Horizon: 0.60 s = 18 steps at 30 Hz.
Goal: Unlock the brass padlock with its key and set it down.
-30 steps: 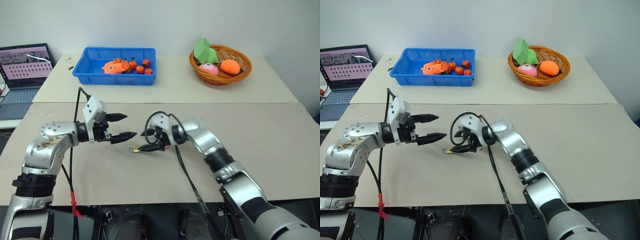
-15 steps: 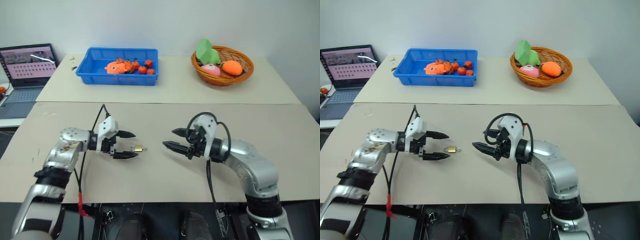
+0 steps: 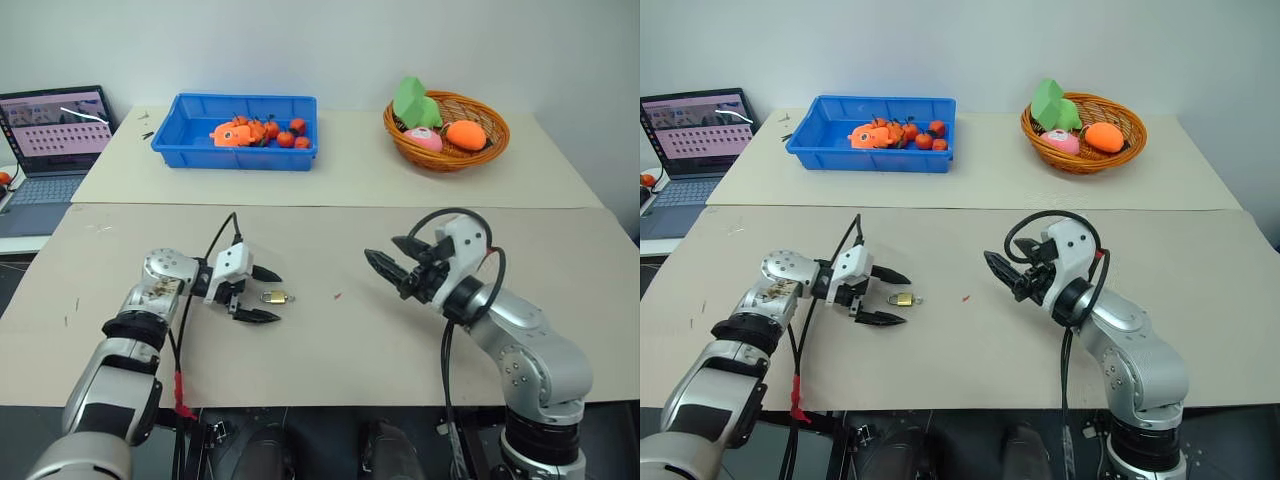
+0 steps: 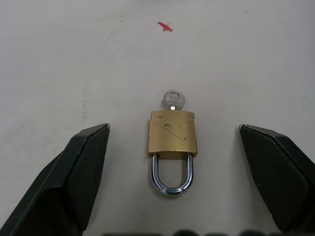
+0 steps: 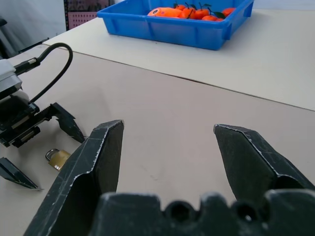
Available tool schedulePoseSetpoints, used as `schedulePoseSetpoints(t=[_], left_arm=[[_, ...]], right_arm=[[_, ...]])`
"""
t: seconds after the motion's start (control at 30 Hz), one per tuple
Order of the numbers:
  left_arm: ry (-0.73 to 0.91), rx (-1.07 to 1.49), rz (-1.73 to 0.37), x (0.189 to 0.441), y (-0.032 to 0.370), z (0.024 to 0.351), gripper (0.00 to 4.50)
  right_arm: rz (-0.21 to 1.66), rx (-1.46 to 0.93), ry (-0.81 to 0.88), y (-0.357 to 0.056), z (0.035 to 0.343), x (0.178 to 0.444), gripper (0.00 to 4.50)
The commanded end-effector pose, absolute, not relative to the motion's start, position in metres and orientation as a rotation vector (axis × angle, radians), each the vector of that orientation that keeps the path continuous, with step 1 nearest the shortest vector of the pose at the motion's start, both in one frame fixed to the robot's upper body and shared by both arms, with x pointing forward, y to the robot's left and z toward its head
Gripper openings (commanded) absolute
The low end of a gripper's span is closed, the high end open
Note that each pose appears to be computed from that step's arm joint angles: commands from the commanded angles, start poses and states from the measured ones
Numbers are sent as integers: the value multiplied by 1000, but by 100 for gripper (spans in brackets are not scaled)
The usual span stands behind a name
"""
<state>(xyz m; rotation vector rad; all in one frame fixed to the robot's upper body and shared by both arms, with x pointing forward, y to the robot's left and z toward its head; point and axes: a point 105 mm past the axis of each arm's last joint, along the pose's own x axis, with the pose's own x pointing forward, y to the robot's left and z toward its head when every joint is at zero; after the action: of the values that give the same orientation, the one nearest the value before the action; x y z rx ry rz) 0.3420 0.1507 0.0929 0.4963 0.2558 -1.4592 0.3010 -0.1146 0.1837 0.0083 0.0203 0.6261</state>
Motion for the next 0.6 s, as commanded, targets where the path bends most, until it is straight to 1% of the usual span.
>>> schedulePoseSetpoints(t=[0.03, 0.07, 0.13, 0.17, 0.2, 0.23, 0.37, 0.43, 0.47, 0.6], left_arm=[[274, 507, -1475, 341, 151, 90, 450], [279, 502, -1469, 341, 151, 89, 450], [282, 496, -1464, 342, 152, 89, 395], [282, 494, -1461, 342, 151, 89, 379], [280, 488, -1459, 343, 151, 90, 334], [280, 483, -1455, 343, 151, 90, 307], [277, 483, -1450, 343, 150, 90, 153], [275, 484, -1446, 344, 150, 90, 96], [274, 483, -1443, 344, 150, 91, 85], [266, 482, -1438, 345, 148, 92, 85]], right_arm=[[613, -11, -42, -119, 198, 295, 348], [612, -13, -41, -119, 198, 295, 348], [610, -14, -41, -119, 199, 295, 353], [610, -15, -41, -119, 198, 295, 353], [611, -16, -40, -120, 198, 296, 353], [611, -18, -38, -120, 198, 296, 353], [616, -22, -35, -119, 198, 297, 353], [617, -24, -34, -119, 198, 298, 353], [617, -28, -32, -119, 197, 298, 353], [624, -33, -27, -118, 196, 298, 353]])
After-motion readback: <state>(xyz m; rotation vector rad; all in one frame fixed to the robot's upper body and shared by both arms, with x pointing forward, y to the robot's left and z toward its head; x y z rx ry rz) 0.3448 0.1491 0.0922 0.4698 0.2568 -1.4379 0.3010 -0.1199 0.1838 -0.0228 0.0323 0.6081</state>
